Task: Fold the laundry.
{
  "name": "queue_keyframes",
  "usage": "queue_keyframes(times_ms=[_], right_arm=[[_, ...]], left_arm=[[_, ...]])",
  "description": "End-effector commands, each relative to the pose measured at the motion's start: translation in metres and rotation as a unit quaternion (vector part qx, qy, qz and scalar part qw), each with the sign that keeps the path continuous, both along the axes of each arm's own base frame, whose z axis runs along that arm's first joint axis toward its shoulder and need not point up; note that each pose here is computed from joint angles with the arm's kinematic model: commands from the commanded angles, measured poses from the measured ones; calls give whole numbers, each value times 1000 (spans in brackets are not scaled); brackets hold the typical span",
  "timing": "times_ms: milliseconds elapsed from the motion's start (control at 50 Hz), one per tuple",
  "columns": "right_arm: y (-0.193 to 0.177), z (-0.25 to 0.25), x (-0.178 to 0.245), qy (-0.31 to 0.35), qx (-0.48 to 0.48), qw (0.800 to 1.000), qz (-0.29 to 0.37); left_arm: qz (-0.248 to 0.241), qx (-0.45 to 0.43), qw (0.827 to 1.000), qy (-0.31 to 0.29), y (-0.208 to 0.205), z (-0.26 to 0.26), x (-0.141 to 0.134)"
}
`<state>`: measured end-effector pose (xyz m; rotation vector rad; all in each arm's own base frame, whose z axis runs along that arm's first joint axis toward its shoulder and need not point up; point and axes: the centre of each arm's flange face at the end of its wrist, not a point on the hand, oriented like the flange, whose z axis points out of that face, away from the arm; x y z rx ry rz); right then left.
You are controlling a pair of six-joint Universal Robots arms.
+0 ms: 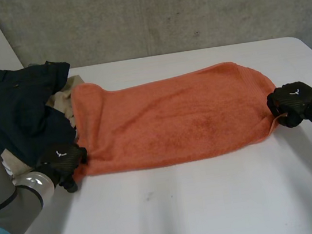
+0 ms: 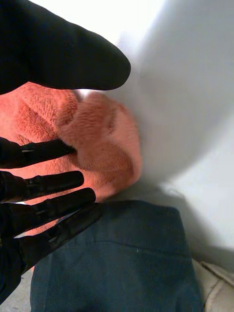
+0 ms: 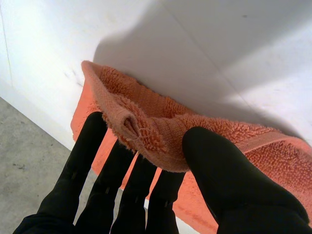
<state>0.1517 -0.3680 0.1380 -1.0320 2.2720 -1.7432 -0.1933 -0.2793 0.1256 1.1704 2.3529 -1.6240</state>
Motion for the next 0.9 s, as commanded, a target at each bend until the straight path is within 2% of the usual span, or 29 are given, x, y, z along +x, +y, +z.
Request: queue_keyframes(times_ms=[20,300,400,560,680,820,900], right_arm=[[2,-3,7,11,-1,1000,2],[-3,-9,4,15,4,1000,-4],[-4,-1,1,22,7,999,-23],[13,68,-30,43,42,995,-84],[40,134,-57,80,58,989,-111],[61,194,-58,73,-3,989,-131],[62,204,-51,57,-24,989,-133]], left_arm=[[-5,-28,999,-27,-16,-6,-3],[1,-64,997,-31,-45,1,-7],[9,-70,997,-27,-43,14,-9],[32,-77,996,36,-10,74,-4],[67,-102,988,93,14,136,15],[46,-125,980,148,40,190,14],[44,-126,978,163,40,199,8]])
